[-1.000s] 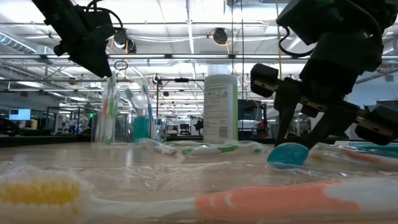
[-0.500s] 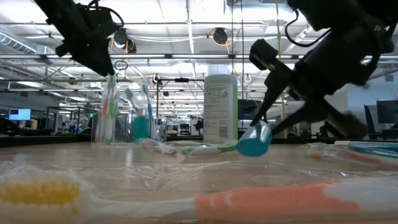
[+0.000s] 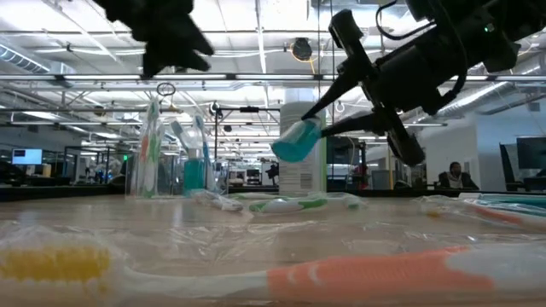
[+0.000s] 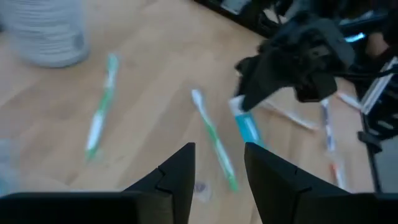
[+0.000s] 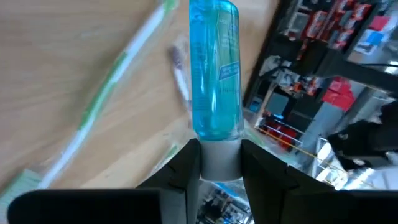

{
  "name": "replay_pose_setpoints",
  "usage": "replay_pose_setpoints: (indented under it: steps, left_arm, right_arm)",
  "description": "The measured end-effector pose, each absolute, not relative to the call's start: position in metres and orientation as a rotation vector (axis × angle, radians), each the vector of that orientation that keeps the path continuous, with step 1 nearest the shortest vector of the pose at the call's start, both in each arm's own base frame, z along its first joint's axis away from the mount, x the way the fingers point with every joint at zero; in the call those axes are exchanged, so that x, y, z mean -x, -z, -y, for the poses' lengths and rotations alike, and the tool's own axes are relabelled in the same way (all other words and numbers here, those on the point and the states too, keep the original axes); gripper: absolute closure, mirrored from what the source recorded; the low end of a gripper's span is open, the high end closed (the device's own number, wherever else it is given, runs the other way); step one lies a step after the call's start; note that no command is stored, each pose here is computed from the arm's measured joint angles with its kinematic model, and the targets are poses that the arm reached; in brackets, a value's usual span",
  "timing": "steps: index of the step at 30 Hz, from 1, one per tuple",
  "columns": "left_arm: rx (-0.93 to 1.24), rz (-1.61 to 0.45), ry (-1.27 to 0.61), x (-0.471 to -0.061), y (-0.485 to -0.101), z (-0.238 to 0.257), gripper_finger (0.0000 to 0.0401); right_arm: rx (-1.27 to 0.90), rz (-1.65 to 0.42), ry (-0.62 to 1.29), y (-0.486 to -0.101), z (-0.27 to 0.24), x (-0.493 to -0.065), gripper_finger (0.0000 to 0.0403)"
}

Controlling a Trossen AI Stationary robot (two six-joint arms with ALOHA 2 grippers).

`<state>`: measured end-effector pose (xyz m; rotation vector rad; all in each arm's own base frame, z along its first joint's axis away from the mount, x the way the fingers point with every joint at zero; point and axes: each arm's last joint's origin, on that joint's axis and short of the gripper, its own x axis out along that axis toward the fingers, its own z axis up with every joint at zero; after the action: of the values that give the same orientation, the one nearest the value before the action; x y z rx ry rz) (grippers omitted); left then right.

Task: Pick & Place toothbrushing station
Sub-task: Put the mouthwash into the middle of the transparent organizer

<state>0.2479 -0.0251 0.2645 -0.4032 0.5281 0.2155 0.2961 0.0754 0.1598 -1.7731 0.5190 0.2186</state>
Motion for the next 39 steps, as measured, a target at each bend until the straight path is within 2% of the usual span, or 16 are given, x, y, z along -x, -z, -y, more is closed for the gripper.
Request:
replay_pose_setpoints:
  steps: [6,15,18,27,33,39]
  left_arm:
    - [0.401,-0.595,-0.166,-0.285,-0.225,0.03,0.0256]
    - [0.501,-0.578,0.106,-0.323,-0.19,0.03,0.0256]
    - [0.53,-0.589,0.167,-0.326,-0.184,0.024,0.0256]
    - [0.528,-0.518,0.15,-0.336,-0.179,0.001,0.0256]
    - [0.545,-0.451,0.274,-0.34,-0.182,-0.007,0.0256]
    - [0.557,-0.45,0.266,-0.34,-0.181,-0.01,0.0256]
  right_arm:
    - [1.757,-0.504,-0.194,-0.162,-0.075,-0.297,0.0315]
    - [1.764,-0.497,-0.183,-0.163,-0.074,-0.298,0.0315]
    - [1.772,-0.479,-0.167,-0.165,-0.074,-0.299,0.0315]
    - [1.774,-0.471,-0.161,-0.166,-0.074,-0.299,0.0311]
    - [1.821,-0.458,-0.158,-0.168,-0.074,-0.3,0.0311]
    - [1.843,-0.451,-0.134,-0.17,-0.069,-0.302,0.0311]
